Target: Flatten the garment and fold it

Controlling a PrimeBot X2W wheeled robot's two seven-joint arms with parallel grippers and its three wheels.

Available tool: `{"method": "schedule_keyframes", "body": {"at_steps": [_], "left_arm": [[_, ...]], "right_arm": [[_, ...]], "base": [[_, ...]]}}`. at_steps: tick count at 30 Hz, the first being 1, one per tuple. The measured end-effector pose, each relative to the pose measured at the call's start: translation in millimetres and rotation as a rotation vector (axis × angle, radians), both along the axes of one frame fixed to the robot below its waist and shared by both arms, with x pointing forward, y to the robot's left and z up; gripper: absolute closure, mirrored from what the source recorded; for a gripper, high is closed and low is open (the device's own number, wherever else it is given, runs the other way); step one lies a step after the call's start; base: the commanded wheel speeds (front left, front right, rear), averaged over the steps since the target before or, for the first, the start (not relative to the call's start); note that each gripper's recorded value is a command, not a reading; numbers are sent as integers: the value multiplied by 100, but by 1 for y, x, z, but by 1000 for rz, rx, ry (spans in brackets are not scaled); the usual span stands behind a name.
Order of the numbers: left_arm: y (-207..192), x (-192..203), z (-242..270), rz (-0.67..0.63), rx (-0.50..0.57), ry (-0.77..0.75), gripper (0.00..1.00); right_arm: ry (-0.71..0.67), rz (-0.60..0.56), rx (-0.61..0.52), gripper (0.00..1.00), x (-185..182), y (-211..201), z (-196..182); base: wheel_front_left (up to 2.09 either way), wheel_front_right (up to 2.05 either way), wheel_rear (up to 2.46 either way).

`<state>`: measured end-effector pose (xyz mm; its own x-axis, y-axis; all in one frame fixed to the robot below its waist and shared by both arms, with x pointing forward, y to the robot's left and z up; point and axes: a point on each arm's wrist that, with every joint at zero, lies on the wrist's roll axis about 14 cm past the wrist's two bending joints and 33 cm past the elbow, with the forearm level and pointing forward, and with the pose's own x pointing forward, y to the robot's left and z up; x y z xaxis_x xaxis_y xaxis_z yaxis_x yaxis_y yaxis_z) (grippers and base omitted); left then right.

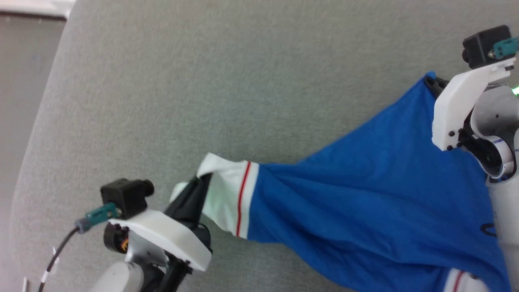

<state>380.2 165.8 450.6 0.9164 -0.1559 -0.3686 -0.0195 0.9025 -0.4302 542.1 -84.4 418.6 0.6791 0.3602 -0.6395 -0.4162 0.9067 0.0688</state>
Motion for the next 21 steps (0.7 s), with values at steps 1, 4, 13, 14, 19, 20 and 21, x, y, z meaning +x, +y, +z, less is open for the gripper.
{"method": "schedule_keyframes", "body": {"at_steps": [1,4,13,14,19,20,21], "left_arm": [[2,2,6,7,4,-18,100],[7,12,28,24,25,-90,100],[9,67,148,-21,215,-429,100],[7,72,163,-28,240,-467,100],[-9,96,235,-67,324,-617,100],[-13,100,246,-78,343,-638,100],[-17,105,257,-88,364,-655,100]], "right_arm": [[-33,-11,19,100,0,-2,11],[-145,-52,65,100,-1,-11,46],[-429,-141,127,100,-20,-41,148],[-459,-149,130,100,-22,-44,161],[-611,-180,128,100,-29,-61,228],[-633,-187,125,100,-31,-64,240],[-655,-192,125,100,-32,-67,251]], "base": [[0,0,0],[0,0,0],[0,0,0],[0,0,0],[0,0,0],[0,0,0],[0,0,0]]}}
